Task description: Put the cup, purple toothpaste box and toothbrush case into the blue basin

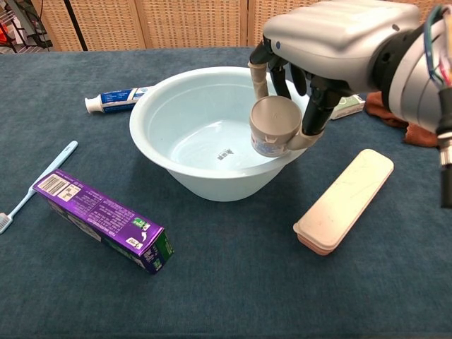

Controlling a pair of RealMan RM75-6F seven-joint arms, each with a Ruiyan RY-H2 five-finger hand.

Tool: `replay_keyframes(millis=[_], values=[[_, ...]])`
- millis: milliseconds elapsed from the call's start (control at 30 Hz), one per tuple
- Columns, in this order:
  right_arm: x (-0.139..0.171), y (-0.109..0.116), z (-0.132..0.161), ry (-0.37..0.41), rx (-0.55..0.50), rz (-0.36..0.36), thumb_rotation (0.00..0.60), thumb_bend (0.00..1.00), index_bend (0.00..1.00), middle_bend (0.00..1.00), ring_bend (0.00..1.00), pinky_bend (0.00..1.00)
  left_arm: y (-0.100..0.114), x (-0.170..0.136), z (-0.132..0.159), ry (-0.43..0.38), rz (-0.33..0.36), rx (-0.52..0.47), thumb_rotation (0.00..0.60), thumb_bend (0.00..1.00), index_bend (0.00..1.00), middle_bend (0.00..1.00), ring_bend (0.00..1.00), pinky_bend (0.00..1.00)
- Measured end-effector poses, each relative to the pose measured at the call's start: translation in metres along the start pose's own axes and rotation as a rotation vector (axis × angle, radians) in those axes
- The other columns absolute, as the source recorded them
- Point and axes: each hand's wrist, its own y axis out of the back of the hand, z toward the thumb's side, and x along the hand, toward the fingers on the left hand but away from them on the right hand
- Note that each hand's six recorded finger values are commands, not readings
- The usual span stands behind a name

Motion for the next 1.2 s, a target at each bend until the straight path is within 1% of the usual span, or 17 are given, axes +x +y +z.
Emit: replay_keyframes(millis=[67,100,167,233,300,433,533,733,1000,1200], values=[[0.0,0.001,0.001,0.004,-0.008,-0.005,0.6,0.26,0.7,0.53,0.5,0.56,-0.001,0.0,0.001,-0.001,-0.002,0.001,0.6,0.15,0.0,0.0,0.0,0.0],[0.0,0.001,0.002,0.006,-0.014,-0.007,0.6,0.26,0.7,0.51,0.49,0.56,-0.001,0.0,0.001,-0.002,-0.002,0.002,0.6,0.15,0.0,0.0,0.0,0.0],[0.0,0.002,0.003,0.012,-0.03,-0.015,0.6,0.25,0.66,0.45,0.46,0.56,-0.001,0.0,0.001,-0.002,0.0,0.001,0.6,0.15,0.0,0.0,0.0,0.0],[0.001,0.002,0.003,0.015,-0.046,-0.018,0.6,0.24,0.57,0.37,0.38,0.56,0.0,0.0,0.001,-0.001,0.002,0.001,0.6,0.16,0.0,0.0,0.0,0.0],[0.001,0.001,0.002,0.014,-0.051,-0.019,0.6,0.23,0.51,0.31,0.33,0.56,0.0,0.0,0.001,-0.001,0.002,0.0,0.6,0.15,0.0,0.0,0.0,0.0],[0.001,0.003,0.002,0.019,-0.069,-0.031,0.6,0.21,0.4,0.24,0.27,0.56,0.0,0.0,0.001,-0.002,0.004,0.0,0.6,0.16,0.0,0.0,0.0,0.0],[0.002,0.003,0.003,0.026,-0.071,-0.038,0.6,0.21,0.34,0.2,0.24,0.56,0.0,0.0,0.001,-0.002,0.007,-0.001,0.6,0.15,0.0,0.0,0.0,0.0],[0.002,0.0,0.004,0.029,-0.074,-0.038,0.6,0.21,0.29,0.15,0.19,0.56,0.0,0.0,0.001,-0.002,0.007,-0.002,0.6,0.15,0.0,0.0,0.0,0.0],[0.001,0.0,0.0,0.017,-0.064,-0.045,0.6,0.21,0.29,0.14,0.17,0.56,0.0,0.0,0.001,0.0,0.006,-0.003,0.6,0.15,0.0,0.0,0.0,0.0],[0.002,0.002,-0.01,-0.002,-0.044,-0.05,0.6,0.21,0.29,0.12,0.13,0.55,-0.001,0.0,0.0,0.003,0.005,0.001,0.6,0.15,0.0,0.0,0.0,0.0]])
